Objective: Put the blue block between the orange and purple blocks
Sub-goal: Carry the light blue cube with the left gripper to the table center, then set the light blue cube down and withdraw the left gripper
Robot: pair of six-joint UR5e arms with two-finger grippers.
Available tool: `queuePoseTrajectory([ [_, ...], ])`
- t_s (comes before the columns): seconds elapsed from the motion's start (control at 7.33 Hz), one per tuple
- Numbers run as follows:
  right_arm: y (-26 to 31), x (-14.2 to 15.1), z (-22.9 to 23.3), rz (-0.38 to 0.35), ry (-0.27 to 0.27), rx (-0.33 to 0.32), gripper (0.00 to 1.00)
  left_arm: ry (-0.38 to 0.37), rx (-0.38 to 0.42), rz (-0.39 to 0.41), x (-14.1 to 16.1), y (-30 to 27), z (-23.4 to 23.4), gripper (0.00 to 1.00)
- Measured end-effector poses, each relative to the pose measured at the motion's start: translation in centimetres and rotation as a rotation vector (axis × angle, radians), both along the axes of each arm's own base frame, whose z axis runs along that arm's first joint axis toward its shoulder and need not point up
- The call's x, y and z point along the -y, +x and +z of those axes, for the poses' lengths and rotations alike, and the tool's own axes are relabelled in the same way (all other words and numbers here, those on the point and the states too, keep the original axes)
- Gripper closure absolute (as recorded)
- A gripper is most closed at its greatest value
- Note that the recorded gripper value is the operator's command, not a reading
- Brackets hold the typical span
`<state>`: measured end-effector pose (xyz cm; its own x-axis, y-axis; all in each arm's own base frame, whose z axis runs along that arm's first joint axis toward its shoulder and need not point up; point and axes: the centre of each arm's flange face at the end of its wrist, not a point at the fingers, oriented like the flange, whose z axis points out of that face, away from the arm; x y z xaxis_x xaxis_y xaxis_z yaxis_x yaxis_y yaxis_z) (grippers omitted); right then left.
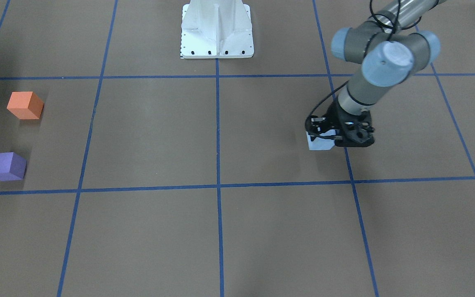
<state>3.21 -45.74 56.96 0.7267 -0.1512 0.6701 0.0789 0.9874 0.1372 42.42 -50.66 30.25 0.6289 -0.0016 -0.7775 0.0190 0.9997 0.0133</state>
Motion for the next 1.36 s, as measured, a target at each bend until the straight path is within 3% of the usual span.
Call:
queuePoseTrajectory([
  [0.41,0.0,0.0,0.0,0.000,0.001,0.000,0.00,0.012,0.023,-0.007,-2.1,12.8,-10.0,0.37],
  [0.55,0.0,0.0,-0.1,0.000,0.002,0.000,0.00,0.015,0.031,-0.005,-3.0,15.7,-11.7,0.29],
  [0.68,0.0,0.0,-0.1,0.000,0.002,0.000,0.00,0.014,0.044,-0.011,-3.7,18.3,-12.9,0.10],
  [0.82,0.0,0.0,-0.1,-0.001,0.003,0.000,0.00,0.011,0.056,-0.013,-4.2,20.2,-13.7,0.01],
  [1.09,-0.1,0.0,-0.1,-0.006,0.006,0.007,0.00,0.008,0.072,-0.026,-4.7,21.8,-14.1,0.01],
  [1.36,-0.7,0.1,-1.1,-0.019,0.056,0.076,0.00,0.011,0.063,-0.040,-3.3,19.8,-15.2,0.02],
])
